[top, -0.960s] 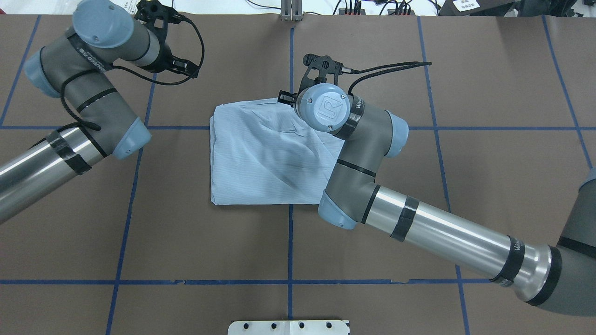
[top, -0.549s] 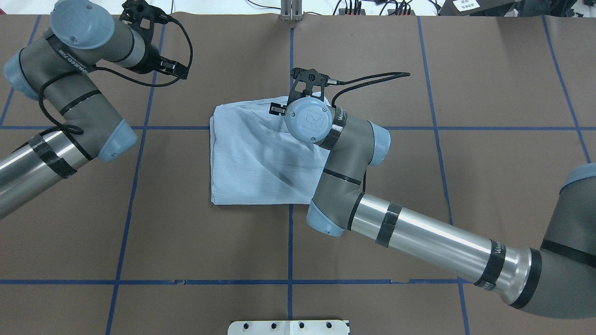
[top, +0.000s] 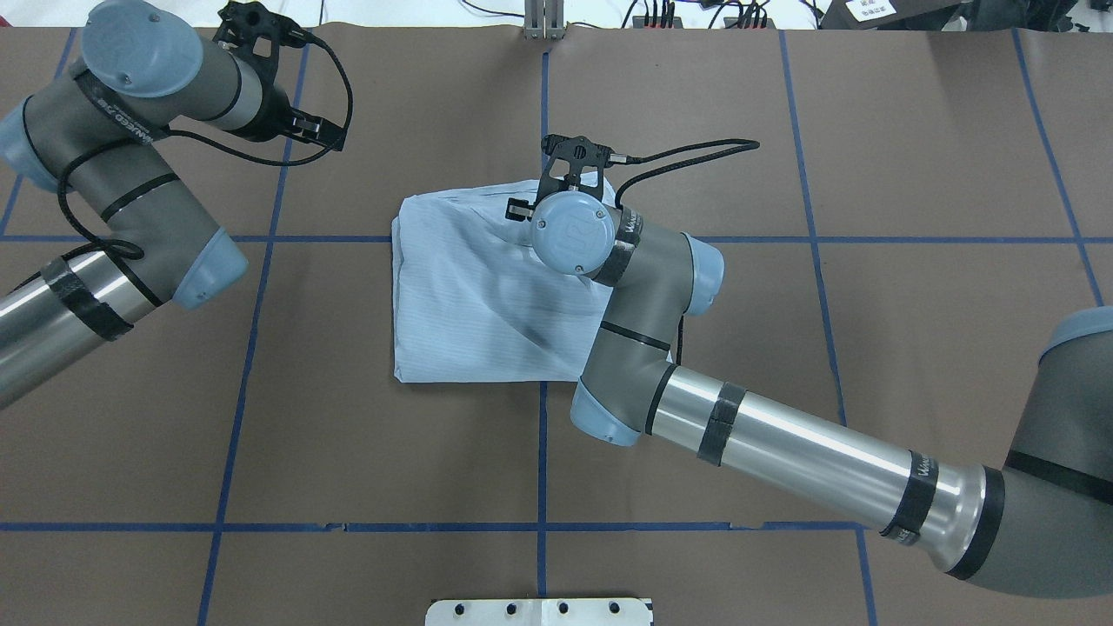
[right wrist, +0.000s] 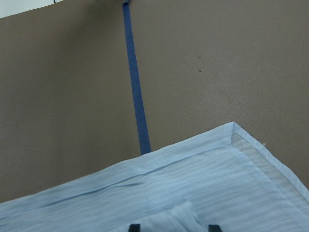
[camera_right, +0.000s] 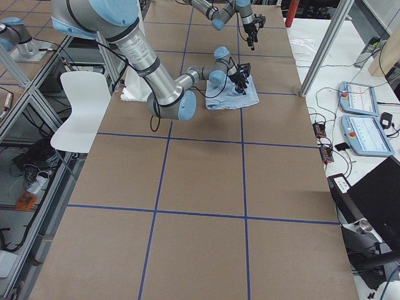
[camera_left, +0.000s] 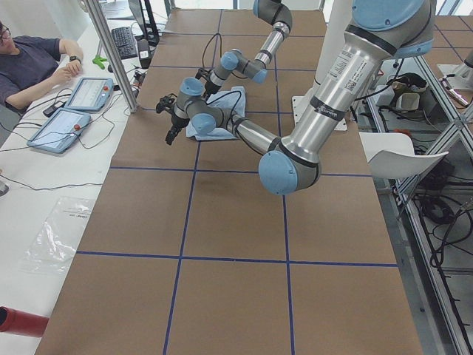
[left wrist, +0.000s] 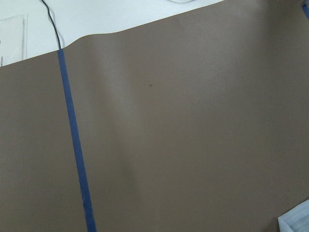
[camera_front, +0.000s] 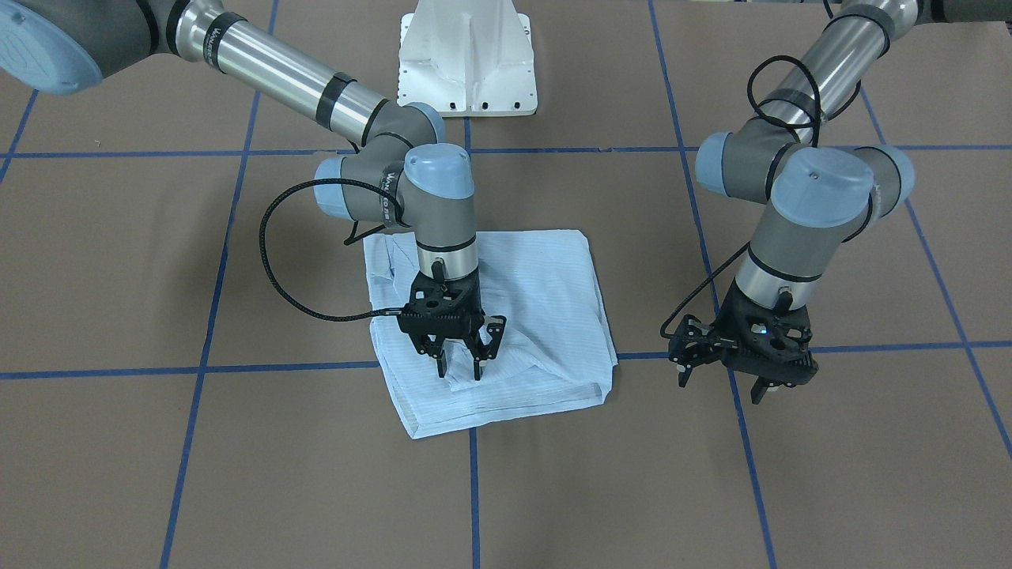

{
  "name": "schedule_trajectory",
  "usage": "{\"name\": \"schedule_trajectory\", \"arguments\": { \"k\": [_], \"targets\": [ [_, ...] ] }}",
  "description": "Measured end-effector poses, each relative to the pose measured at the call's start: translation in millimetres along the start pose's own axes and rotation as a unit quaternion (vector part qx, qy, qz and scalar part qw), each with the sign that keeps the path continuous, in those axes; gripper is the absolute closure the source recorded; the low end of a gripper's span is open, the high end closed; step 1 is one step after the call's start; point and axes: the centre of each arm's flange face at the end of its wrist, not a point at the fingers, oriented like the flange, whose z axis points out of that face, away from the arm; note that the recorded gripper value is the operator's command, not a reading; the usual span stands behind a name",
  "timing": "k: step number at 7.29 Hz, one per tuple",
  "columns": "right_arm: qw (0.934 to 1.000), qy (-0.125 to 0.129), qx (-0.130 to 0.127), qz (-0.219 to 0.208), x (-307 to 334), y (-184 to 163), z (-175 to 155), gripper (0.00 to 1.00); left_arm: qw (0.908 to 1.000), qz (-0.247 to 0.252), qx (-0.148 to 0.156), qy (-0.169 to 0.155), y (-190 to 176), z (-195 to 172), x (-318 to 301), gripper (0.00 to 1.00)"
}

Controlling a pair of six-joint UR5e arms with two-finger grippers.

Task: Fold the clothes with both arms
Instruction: 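Press the folded shirt flat with the right gripper while the left gripper withdraws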

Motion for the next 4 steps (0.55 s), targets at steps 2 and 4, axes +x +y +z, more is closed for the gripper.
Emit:
{"name": "schedule_trajectory", "arguments": {
  "k": [2, 4],
  "targets": [
    [0.9999, -0.002, 0.003, 0.015, -6, -3, -1, 0.32, 1.0000, 0.000, 0.000, 0.000, 1, 0, 0, 0.00],
    [0.9986, 0.011, 0.006, 0.051, -17, -7, 8, 0.31, 1.0000, 0.000, 0.001, 0.001, 1, -1, 0, 0.00]
  ]
}}
